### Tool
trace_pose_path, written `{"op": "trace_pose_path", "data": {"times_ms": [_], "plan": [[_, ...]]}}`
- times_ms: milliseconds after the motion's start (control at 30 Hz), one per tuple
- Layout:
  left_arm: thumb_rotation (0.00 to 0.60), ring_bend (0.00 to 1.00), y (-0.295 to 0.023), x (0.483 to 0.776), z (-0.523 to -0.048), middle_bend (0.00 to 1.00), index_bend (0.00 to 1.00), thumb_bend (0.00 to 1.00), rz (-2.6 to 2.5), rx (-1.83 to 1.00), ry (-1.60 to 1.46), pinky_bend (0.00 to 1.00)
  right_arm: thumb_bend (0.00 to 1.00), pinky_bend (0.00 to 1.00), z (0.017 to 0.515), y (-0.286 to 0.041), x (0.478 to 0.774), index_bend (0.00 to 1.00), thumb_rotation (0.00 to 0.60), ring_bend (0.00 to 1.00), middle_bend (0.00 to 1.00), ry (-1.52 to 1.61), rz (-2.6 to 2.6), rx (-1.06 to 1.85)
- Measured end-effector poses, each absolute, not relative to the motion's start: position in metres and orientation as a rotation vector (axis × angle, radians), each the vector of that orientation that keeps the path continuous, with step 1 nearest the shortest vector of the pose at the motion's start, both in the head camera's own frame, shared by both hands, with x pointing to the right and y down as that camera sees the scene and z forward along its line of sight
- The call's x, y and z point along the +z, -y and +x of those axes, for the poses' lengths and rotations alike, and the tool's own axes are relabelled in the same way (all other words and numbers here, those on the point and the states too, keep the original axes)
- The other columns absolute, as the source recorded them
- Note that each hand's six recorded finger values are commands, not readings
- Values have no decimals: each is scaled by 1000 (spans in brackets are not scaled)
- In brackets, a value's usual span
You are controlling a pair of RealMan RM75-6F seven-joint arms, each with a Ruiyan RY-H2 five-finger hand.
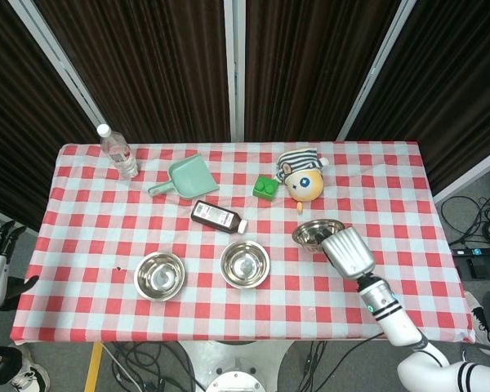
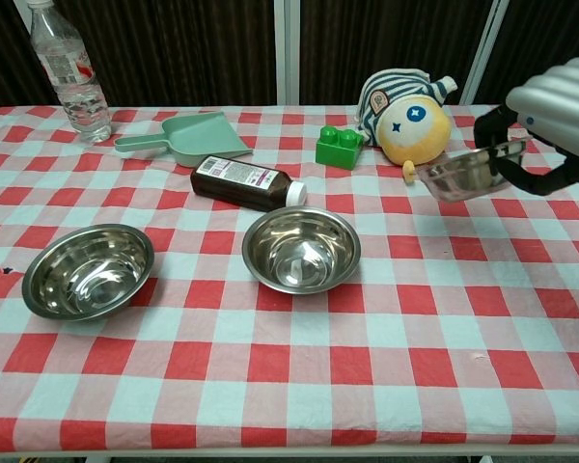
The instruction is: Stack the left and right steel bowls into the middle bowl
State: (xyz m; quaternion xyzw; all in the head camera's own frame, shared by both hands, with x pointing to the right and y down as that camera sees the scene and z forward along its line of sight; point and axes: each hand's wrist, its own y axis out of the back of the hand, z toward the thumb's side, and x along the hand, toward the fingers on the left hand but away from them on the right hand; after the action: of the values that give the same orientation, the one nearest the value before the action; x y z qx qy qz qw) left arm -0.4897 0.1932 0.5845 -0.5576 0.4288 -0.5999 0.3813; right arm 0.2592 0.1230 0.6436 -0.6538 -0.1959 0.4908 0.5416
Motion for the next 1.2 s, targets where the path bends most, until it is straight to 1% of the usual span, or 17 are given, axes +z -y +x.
{"op": "trace_pose_path", "data": {"times_ms": [133, 300, 567, 900, 967, 1033, 1100, 1167, 1200], "plan": [[600, 159, -195, 587, -493, 194, 199, 123, -1419, -1543, -1092, 234, 470, 891, 231, -120, 634, 660, 600, 908, 588, 449, -1558, 1089], [600, 159, -196, 588, -495, 194, 198, 123, -1412, -1551, -1091, 234, 469, 891, 190, -129, 629, 661, 600, 908, 588, 408, -1593, 994], [600, 159, -198, 589, -501, 194, 199, 123, -1398, -1565, -1090, 234, 469, 891, 152, -146, 638, 661, 600, 908, 588, 367, -1649, 932], [600, 159, -200, 593, -511, 194, 199, 124, -1384, -1590, -1094, 234, 456, 891, 118, -155, 652, 667, 600, 908, 574, 311, -1671, 889], [600, 159, -200, 594, -512, 194, 199, 123, -1383, -1591, -1092, 233, 422, 891, 115, -156, 658, 657, 600, 908, 560, 293, -1674, 896], [600, 159, -201, 594, -513, 194, 199, 124, -1381, -1593, -1093, 233, 366, 891, 112, -157, 662, 634, 600, 908, 541, 274, -1676, 899], [600, 159, -201, 594, -514, 194, 199, 123, -1382, -1593, -1095, 234, 206, 891, 111, -159, 665, 563, 600, 908, 497, 253, -1682, 899], [600, 160, -201, 594, -514, 194, 199, 123, -1383, -1594, -1096, 234, 90, 891, 111, -161, 667, 467, 600, 908, 464, 231, -1691, 903], [600, 159, -201, 594, -514, 194, 198, 123, -1384, -1594, -1096, 233, 54, 891, 112, -161, 667, 413, 600, 907, 444, 221, -1694, 905]]}}
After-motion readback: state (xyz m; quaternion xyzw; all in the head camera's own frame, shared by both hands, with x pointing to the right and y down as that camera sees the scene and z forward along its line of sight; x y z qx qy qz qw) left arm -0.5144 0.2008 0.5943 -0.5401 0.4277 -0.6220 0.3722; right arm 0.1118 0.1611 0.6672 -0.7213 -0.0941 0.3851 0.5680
